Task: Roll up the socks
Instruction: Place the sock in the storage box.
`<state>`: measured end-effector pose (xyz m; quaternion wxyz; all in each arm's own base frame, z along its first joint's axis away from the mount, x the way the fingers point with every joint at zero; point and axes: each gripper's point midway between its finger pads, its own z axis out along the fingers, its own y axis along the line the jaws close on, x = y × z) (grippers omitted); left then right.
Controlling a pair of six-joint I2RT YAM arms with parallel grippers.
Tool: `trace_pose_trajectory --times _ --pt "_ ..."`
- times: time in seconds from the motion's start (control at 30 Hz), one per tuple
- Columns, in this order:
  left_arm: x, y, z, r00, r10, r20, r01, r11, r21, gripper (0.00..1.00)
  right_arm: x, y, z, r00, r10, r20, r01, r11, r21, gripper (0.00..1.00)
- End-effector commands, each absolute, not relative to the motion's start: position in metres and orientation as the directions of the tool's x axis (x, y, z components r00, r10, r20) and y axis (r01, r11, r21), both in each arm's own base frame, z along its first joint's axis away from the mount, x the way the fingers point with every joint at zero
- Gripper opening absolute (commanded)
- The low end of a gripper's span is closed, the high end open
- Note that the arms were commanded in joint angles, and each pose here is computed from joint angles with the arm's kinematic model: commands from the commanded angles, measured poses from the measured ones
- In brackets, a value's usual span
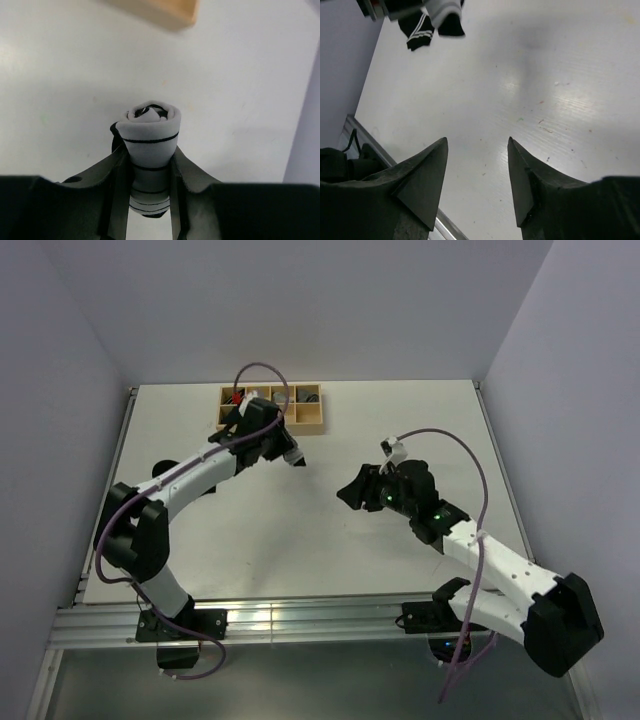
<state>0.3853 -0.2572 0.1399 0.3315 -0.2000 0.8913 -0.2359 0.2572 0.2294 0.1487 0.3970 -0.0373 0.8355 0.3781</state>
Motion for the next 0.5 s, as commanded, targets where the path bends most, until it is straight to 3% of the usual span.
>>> trace_pose_trajectory --times 0.0,0.2,0.3,0.47 --pt "0.428 -0.239 0.184 -0.592 -0.527 -0.610 -0.177 0.823 -0.540 0.00 0.259 0.204 0.174 -0.626 0.242 -0.741 -0.323 0.785 0.529 0.60" --pt "0.491 -0.218 0.208 -0.508 -0.563 -0.651 -0.201 0.813 -0.547 0.00 0.256 0.169 0.216 -0.532 0.297 -0.793 -0.239 0.846 0.477 0.75" --pt "0.522 -0.210 0.209 -0.467 -0.573 -0.674 -0.197 0.810 -0.552 0.00 0.257 0.142 0.227 -0.478 0.322 -0.817 -0.138 0.891 0.432 0.88" --pt "0.569 -0.193 0.188 -0.411 -0.556 -0.722 -0.234 0.830 -0.506 0.00 0.248 0.108 0.236 -0.427 0.351 -0.833 -0.012 0.919 0.394 0.98"
